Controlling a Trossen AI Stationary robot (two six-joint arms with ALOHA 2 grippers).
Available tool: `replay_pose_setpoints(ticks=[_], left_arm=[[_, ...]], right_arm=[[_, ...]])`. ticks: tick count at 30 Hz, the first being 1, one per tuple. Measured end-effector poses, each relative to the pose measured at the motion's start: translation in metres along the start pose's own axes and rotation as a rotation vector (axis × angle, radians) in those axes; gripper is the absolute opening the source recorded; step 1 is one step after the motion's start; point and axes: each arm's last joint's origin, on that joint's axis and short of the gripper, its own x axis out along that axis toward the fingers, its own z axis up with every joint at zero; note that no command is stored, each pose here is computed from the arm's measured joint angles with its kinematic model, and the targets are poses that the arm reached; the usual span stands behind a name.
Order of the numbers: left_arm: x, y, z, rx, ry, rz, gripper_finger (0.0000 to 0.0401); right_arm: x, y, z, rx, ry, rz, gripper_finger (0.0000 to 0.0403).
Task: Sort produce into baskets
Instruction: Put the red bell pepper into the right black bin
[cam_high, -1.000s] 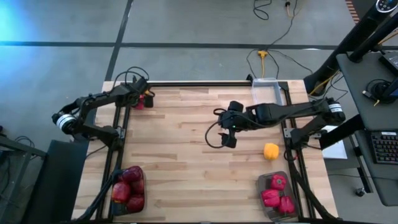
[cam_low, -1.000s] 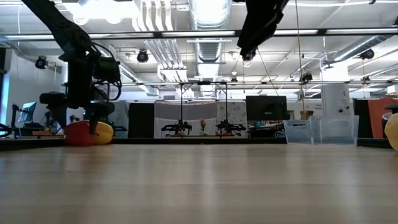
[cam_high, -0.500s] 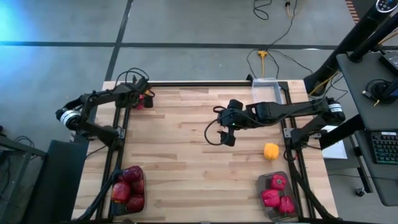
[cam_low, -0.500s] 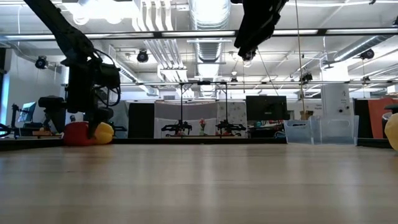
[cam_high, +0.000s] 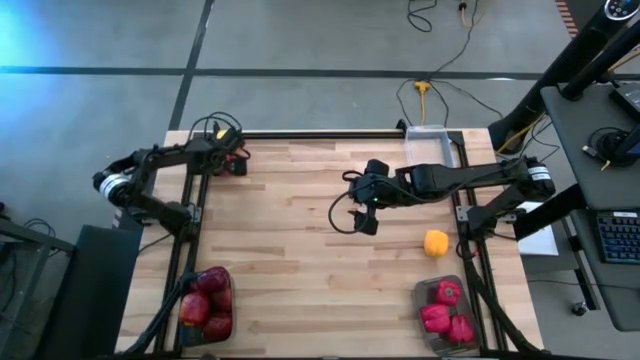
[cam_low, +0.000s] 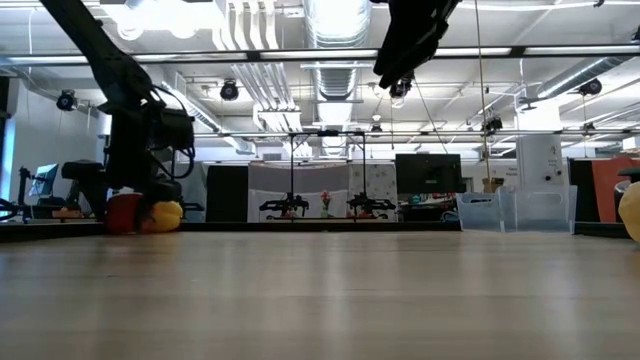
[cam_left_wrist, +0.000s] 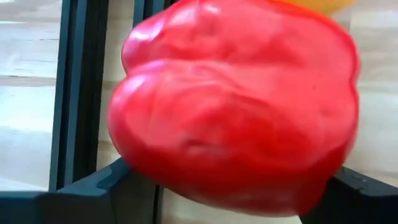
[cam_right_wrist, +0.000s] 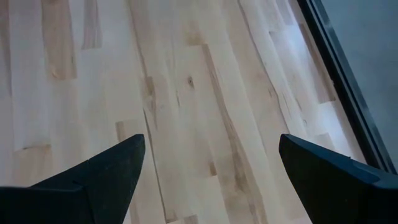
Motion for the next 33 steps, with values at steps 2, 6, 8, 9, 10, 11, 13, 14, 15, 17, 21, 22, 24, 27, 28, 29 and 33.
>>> replay_pose_setpoints(ticks=[2, 6, 8, 9, 10, 11, 13, 14, 15, 17, 21, 22, 24, 27, 28, 29, 33], left_arm=[[-0.003, -0.001, -0.002, 0.027, 0.007, -0.030, 0.0283], [-0.016, -0.012, -0.016, 0.093, 0.018, -0.137, 0.0269], [-0.027, -0.022, -0.028, 0.154, 0.008, -0.209, 0.0258], [-0.034, -0.029, -0.035, 0.187, 0.002, -0.245, 0.0251], [-0.040, -0.035, -0.043, 0.224, -0.005, -0.280, 0.0243], [-0.047, -0.042, -0.052, 0.264, -0.016, -0.315, 0.0235], [-0.062, -0.057, -0.068, 0.321, -0.056, -0.409, 0.0219], [-0.070, -0.065, -0.076, 0.338, -0.076, -0.463, 0.0211], [-0.076, -0.071, -0.084, 0.353, -0.089, -0.509, 0.0204], [-0.086, -0.084, -0.099, 0.361, -0.111, -0.598, 0.0192], [-0.102, -0.098, -0.120, 0.326, -0.183, -0.705, 0.0180], [-0.106, -0.100, -0.123, 0.320, -0.198, -0.726, 0.0180], [-0.112, -0.102, -0.126, 0.319, -0.208, -0.761, 0.0184], [-0.118, -0.101, -0.126, 0.324, -0.219, -0.780, 0.0199], [-0.119, -0.100, -0.125, 0.322, -0.222, -0.785, 0.0207], [-0.121, -0.099, -0.125, 0.322, -0.222, -0.787, 0.0216], [-0.125, -0.090, -0.119, 0.288, -0.218, -0.784, 0.0260]], right_arm=[[0.000, 0.000, 0.000, 0.000, 0.000, 0.000, 0.0364], [0.000, 0.000, 0.000, -0.001, 0.004, -0.001, 0.0364], [0.000, 0.000, -0.001, 0.008, 0.006, -0.001, 0.0364], [0.000, 0.000, -0.001, 0.016, 0.007, -0.002, 0.0364], [0.000, 0.000, -0.001, 0.021, 0.007, -0.002, 0.0364], [0.000, 0.000, -0.001, 0.022, 0.007, -0.002, 0.0364], [0.000, 0.000, -0.001, 0.023, 0.007, -0.002, 0.0364], [0.000, -0.001, -0.001, 0.024, 0.008, -0.003, 0.0364], [0.000, -0.001, -0.001, 0.025, 0.008, -0.004, 0.0364], [0.000, -0.002, -0.001, 0.028, 0.008, -0.006, 0.0364], [0.000, -0.002, 0.000, 0.028, 0.007, -0.006, 0.0364], [0.000, -0.002, 0.000, 0.029, 0.005, -0.006, 0.0364], [0.000, -0.002, 0.001, 0.034, 0.000, -0.005, 0.0364], [0.000, -0.002, 0.001, 0.042, -0.002, -0.005, 0.0364], [0.000, -0.002, 0.001, 0.044, -0.002, -0.005, 0.0364], [0.000, -0.002, 0.001, 0.048, -0.002, -0.005, 0.0364], [0.000, -0.002, 0.001, 0.069, -0.002, -0.005, 0.0364]])
